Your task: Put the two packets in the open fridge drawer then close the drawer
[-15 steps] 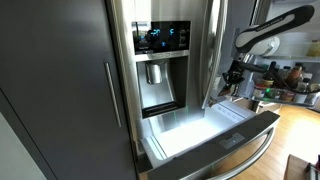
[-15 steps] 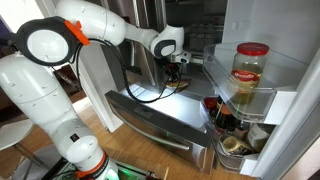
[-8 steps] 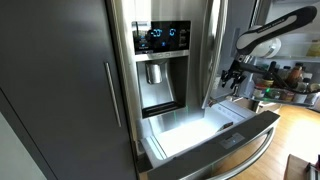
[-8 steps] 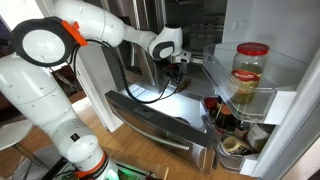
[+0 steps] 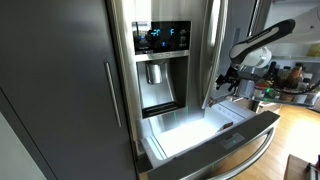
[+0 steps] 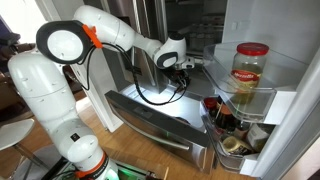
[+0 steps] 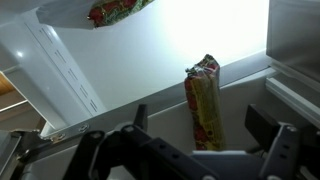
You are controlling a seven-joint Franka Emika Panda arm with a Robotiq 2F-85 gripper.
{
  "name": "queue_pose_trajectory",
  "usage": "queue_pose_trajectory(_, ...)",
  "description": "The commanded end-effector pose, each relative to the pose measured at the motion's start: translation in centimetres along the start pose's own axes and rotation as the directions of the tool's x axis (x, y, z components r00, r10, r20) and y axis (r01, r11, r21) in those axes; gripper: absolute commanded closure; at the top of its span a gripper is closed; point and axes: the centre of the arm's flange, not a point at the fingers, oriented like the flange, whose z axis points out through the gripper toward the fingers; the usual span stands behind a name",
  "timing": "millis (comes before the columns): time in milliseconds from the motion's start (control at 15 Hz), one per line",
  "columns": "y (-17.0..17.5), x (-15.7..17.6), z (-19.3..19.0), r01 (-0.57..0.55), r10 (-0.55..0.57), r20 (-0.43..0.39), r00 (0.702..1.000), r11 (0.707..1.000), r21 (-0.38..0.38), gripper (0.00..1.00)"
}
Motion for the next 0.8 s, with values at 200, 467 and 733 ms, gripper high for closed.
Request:
queue_pose_trajectory(200, 1.3, 2.0, 5.3, 0.134, -0.135, 0.031, 0.990, 0.990, 0.038, 0.00)
queue_pose_trajectory(467, 1.3, 2.7, 7.6, 0.128, -0.125, -0.040, 0.991, 0.989, 0.079, 0.04)
queue_pose_trajectory(733, 1.0, 3.1, 9.0, 0.109, -0.098, -0.095, 0.991, 0.986, 0.125, 0.44)
